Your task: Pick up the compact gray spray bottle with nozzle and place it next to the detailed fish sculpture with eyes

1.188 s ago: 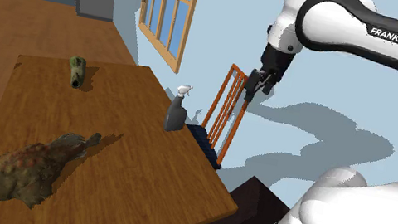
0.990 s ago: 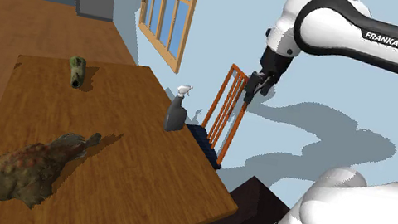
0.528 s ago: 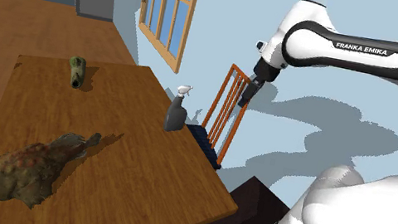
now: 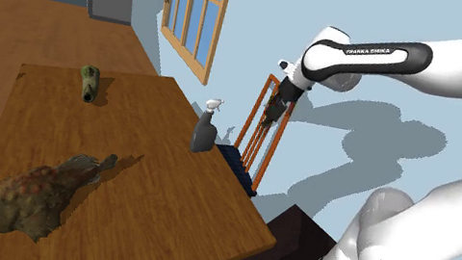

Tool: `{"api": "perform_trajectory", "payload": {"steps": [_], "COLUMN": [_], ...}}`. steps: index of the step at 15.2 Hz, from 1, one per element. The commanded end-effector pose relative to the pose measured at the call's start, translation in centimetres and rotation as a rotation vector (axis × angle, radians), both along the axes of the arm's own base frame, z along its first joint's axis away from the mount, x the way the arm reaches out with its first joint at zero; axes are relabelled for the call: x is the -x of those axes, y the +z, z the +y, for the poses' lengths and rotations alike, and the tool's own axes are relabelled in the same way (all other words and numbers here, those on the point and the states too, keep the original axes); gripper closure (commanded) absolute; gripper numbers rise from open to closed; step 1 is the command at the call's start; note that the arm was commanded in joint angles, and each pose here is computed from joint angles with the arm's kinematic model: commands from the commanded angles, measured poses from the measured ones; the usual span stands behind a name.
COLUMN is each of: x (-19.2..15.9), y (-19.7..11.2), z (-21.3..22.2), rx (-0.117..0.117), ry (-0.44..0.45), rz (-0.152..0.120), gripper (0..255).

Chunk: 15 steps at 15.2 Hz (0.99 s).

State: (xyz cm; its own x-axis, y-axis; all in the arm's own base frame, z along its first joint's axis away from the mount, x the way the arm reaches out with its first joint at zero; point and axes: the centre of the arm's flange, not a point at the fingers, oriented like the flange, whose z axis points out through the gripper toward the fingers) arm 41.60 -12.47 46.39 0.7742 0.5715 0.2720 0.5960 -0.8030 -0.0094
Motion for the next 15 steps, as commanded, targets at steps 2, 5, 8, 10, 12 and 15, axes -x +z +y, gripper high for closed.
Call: {"api": "perform_trajectory", "payload": {"steps": [2, 5, 8, 10, 12, 15], "x": [-3.2, -6.5, -10.1, -12.4, -14.8, -18.4], "y": [-2.6, -5.0, -7.4, -9.0, -10.5, -12.6], "z": [-1.3, -2.1, -2.4, -2.4, -2.0, -1.1], "rx": [-0.036, -0.076, -0.115, -0.142, -0.168, -0.207], "ry": [0.126, 0.247, 0.368, 0.448, 0.528, 0.649], "rz": [-0.031, -0.058, -0.084, -0.102, -0.12, -0.147], "gripper": [0, 0, 0, 0, 0, 0]}}
